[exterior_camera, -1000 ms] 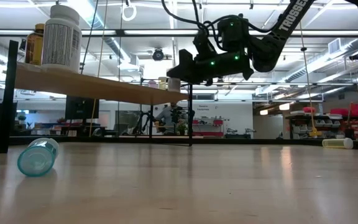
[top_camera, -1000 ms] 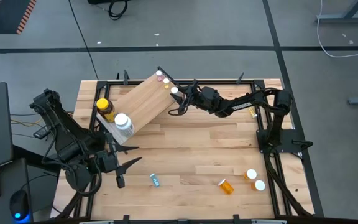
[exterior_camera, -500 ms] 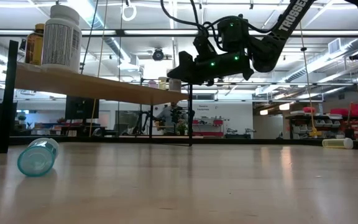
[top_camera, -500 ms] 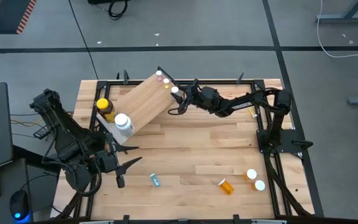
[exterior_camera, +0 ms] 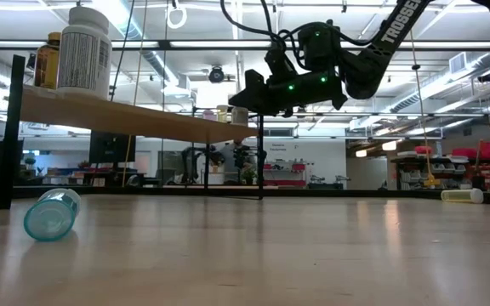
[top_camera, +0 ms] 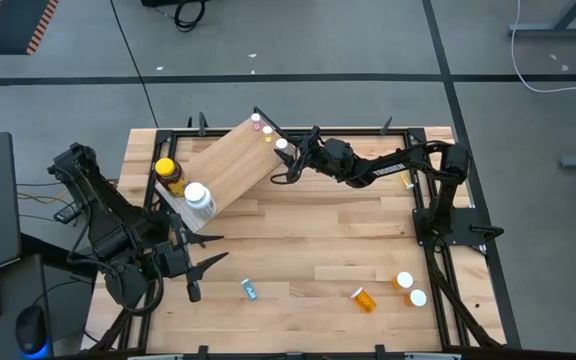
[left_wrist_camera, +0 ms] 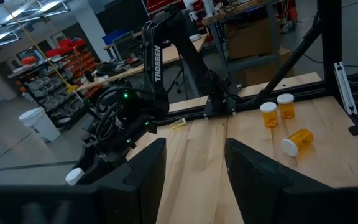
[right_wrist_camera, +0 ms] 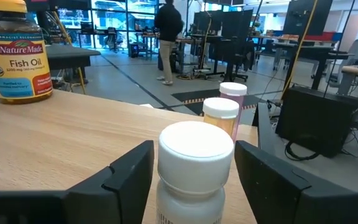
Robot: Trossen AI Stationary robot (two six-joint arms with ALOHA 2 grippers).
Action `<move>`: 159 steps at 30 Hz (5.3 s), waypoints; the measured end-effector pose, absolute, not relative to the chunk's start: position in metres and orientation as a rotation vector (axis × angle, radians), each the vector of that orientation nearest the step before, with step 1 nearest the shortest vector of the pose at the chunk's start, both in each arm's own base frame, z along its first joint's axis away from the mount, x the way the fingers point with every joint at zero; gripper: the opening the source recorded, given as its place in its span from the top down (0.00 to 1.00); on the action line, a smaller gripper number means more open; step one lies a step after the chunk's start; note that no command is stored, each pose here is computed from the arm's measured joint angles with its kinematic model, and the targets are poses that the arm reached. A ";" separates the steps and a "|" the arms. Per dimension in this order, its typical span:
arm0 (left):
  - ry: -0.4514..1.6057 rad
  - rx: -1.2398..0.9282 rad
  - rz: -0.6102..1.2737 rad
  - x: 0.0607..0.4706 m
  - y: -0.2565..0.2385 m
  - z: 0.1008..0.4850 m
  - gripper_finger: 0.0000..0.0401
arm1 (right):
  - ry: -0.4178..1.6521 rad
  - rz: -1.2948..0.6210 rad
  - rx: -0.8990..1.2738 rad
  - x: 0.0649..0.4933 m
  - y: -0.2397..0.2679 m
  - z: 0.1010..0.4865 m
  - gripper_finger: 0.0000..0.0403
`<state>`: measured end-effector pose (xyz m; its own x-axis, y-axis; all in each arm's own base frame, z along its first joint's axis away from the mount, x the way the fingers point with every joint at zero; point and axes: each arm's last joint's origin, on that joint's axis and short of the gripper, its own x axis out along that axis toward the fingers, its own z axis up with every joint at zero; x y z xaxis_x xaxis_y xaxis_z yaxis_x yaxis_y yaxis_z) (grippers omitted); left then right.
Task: Pick and place medicine bottles onto shelf by color
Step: Put the small white pill bottle on the shelf, then put the blue pill bottle on the shelf
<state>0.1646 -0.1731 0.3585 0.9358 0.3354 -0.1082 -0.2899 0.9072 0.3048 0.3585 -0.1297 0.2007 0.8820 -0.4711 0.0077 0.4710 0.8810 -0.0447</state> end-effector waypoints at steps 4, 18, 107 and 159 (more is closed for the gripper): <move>0.160 0.290 0.324 0.165 -0.173 0.359 0.57 | 0.000 -0.491 -0.048 0.358 -0.130 0.201 0.41; 0.160 0.290 0.324 0.165 -0.173 0.359 0.57 | -0.047 -0.488 -0.061 0.359 -0.128 0.206 0.29; 0.197 0.163 0.203 0.164 -0.178 0.349 0.57 | 0.524 -0.085 0.096 0.471 0.206 0.110 0.24; 0.191 0.112 0.160 0.157 -0.185 0.349 0.57 | 0.634 -0.134 0.200 0.485 0.173 0.103 0.31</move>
